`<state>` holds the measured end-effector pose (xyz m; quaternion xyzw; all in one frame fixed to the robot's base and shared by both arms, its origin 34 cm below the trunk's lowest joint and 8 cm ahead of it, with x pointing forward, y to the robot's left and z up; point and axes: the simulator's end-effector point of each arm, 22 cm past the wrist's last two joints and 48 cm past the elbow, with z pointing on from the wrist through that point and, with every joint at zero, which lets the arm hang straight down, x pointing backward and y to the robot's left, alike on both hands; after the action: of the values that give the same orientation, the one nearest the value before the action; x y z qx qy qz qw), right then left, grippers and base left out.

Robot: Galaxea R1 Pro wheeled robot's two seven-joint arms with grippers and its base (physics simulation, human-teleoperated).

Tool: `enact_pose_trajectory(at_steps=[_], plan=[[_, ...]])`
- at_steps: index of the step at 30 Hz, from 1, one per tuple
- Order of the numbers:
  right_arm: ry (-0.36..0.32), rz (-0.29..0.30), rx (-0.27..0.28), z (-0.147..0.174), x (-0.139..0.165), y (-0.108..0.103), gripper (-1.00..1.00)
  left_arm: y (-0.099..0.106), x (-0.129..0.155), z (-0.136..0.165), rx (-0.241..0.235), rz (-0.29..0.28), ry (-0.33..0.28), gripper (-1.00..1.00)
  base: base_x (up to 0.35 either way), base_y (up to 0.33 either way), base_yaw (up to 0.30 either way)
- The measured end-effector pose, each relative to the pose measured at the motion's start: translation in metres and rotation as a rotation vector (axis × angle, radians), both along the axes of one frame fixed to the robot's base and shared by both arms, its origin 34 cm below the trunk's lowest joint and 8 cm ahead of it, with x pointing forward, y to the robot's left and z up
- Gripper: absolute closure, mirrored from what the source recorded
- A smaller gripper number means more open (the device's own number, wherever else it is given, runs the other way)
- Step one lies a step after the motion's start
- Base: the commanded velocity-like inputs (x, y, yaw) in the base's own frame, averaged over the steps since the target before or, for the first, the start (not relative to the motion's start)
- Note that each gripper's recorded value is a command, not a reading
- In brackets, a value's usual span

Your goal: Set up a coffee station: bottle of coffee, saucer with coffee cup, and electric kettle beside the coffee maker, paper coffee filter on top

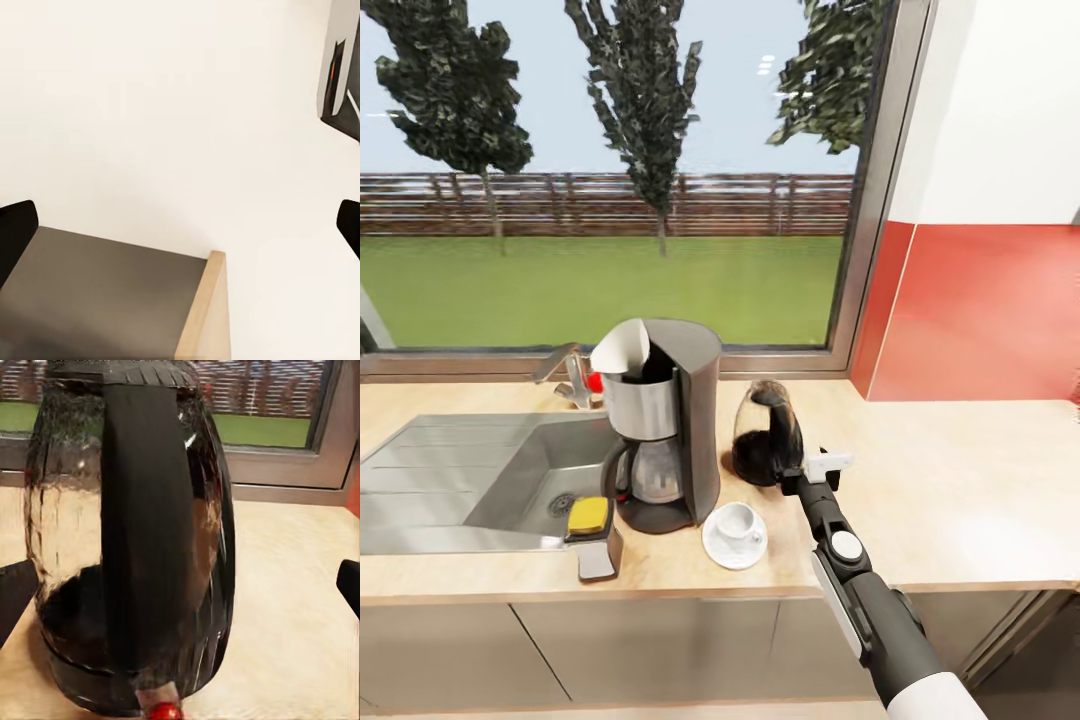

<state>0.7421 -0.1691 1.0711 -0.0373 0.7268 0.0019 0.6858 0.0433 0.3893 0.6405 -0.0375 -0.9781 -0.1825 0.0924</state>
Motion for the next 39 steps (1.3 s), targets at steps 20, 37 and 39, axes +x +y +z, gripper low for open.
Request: enact_pose_trajectory(at_steps=[20, 37, 39], plan=[[-0.001, 0.0, 0.0, 0.0, 0.0, 0.0, -1.0, 0.0, 0.002, 0.0, 0.0, 0.0, -0.004, -1.0, -0.326, -0.097, 0.0], [-0.006, 0.004, 0.011, 0.004, 0.0, 0.004, -1.0, 0.0, 0.073, -0.008, -0.013, -0.029, -0.155, -1.0, -0.307, -0.082, 0.0], [0.003, 0.004, 0.013, -0.001, 0.0, 0.005, -1.0, 0.0, 0.092, -0.008, -0.016, -0.036, -0.199, -1.0, -0.336, -0.001, 0.0]])
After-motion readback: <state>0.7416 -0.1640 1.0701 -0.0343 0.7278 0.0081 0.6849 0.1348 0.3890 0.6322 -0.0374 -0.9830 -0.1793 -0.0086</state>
